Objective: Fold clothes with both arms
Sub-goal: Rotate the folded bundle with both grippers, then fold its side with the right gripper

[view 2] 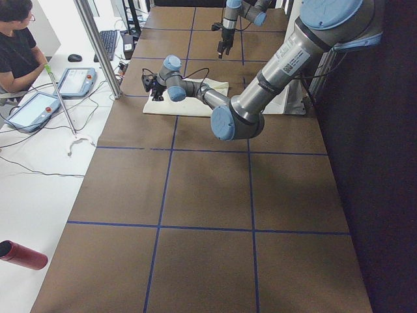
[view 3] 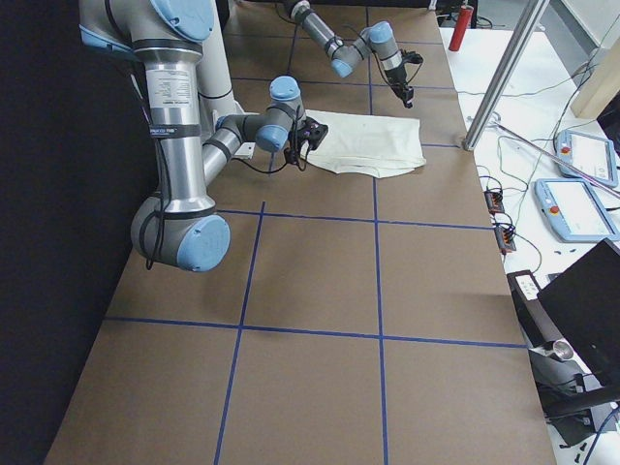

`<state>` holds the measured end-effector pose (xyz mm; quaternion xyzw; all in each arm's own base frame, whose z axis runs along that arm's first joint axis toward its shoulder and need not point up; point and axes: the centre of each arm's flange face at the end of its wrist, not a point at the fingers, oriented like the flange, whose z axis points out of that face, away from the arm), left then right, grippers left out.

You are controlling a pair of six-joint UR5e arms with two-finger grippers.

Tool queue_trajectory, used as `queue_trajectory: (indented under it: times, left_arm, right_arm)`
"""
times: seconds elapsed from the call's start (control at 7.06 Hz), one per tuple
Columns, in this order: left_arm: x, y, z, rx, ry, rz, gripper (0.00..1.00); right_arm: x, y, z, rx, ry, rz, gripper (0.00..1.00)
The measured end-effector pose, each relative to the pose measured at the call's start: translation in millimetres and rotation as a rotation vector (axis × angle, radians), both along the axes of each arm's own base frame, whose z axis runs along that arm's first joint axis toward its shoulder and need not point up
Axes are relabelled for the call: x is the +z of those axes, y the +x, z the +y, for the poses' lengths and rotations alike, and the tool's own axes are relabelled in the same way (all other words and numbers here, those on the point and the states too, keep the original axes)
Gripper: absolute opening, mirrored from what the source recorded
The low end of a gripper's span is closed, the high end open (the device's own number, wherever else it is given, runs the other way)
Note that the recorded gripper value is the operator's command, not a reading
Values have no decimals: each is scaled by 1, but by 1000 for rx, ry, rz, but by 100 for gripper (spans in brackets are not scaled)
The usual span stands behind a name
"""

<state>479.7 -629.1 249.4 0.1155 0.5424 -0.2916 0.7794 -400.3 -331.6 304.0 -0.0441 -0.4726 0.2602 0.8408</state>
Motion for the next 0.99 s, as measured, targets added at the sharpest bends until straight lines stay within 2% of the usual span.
queue_trajectory:
  times: [0.14, 0.28, 0.57, 0.85, 0.99]
  left_arm:
    - [7, -28, 37, 50, 17, 49, 72]
    - [10, -47, 59, 76, 28, 76, 72]
    - [12, -57, 73, 91, 34, 89, 72]
    - [13, -58, 75, 93, 34, 91, 72]
    - [13, -58, 75, 93, 33, 91, 72]
  right_arm:
    - [-5, -29, -12, -9, 11, 14, 100]
    - [-15, -64, -26, -42, 42, 45, 100]
    - [-39, -127, -47, -172, 160, 143, 100]
    - [-34, -158, -40, -312, 305, 266, 100]
    - [-26, -167, -32, -363, 359, 326, 100]
